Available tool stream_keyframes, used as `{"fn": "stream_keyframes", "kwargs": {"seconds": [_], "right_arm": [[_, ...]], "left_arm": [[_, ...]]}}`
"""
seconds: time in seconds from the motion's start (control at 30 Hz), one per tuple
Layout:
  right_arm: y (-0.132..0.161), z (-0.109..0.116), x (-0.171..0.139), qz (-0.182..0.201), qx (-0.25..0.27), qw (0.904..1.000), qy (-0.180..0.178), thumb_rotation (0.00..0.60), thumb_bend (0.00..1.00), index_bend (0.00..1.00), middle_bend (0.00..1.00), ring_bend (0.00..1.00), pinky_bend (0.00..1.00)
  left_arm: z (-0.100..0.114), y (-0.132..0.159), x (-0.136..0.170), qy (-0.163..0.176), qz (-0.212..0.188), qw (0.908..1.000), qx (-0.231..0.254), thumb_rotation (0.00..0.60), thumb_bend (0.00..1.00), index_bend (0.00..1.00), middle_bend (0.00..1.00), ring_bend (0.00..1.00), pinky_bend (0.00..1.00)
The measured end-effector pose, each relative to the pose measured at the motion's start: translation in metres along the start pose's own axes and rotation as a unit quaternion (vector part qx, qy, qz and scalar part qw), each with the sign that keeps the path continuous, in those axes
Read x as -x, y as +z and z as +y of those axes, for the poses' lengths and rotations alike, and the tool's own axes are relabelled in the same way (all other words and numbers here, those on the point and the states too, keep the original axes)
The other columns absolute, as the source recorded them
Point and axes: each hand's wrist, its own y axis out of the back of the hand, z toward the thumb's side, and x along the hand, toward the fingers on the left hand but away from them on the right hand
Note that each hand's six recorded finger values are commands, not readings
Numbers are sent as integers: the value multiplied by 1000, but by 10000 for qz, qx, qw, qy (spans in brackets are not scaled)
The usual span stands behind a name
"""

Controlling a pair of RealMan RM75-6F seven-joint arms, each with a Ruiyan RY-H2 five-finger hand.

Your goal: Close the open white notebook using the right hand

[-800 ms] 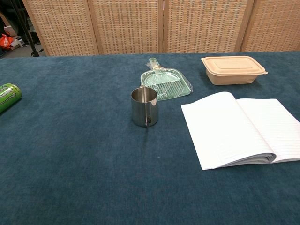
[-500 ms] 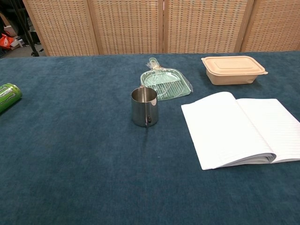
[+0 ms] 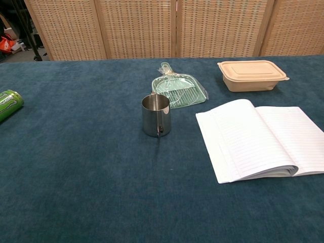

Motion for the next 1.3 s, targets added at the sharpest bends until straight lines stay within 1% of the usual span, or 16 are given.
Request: {"fn": "stream_keyframes", "kwargs": {"seconds": [0.33, 0.47, 0.63, 0.87, 1.1, 1.3], "right_arm": [[6, -10, 1, 37, -110, 9999, 105, 600, 260, 0, 0, 0, 0], [8, -12, -1, -46, -96, 9998, 140, 600, 260, 0, 0, 0, 0], [17, -18, -3, -107, -160, 9994, 276, 600, 260, 0, 0, 0, 0], [46, -23, 3, 8, -142, 9993, 343, 600, 260, 0, 0, 0, 0], [75, -31, 13, 114, -79, 9986, 504, 600, 260, 0, 0, 0, 0], [93, -28, 24, 127, -34, 9988, 471, 600, 260, 0, 0, 0, 0]], "left_arm": [[3, 3, 1, 39, -90, 9999, 47, 600, 187, 0, 0, 0, 0], [4, 4, 0, 57, -99, 9999, 62, 600, 188, 0, 0, 0, 0], [2, 6, -1, 27, -108, 9999, 43, 600, 188, 0, 0, 0, 0], [4, 4, -1, 61, -81, 9999, 73, 600, 187, 0, 0, 0, 0], [5, 2, -1, 76, -65, 9999, 97, 600, 188, 0, 0, 0, 0], [5, 2, -1, 76, -66, 9999, 102, 600, 188, 0, 0, 0, 0]]}}
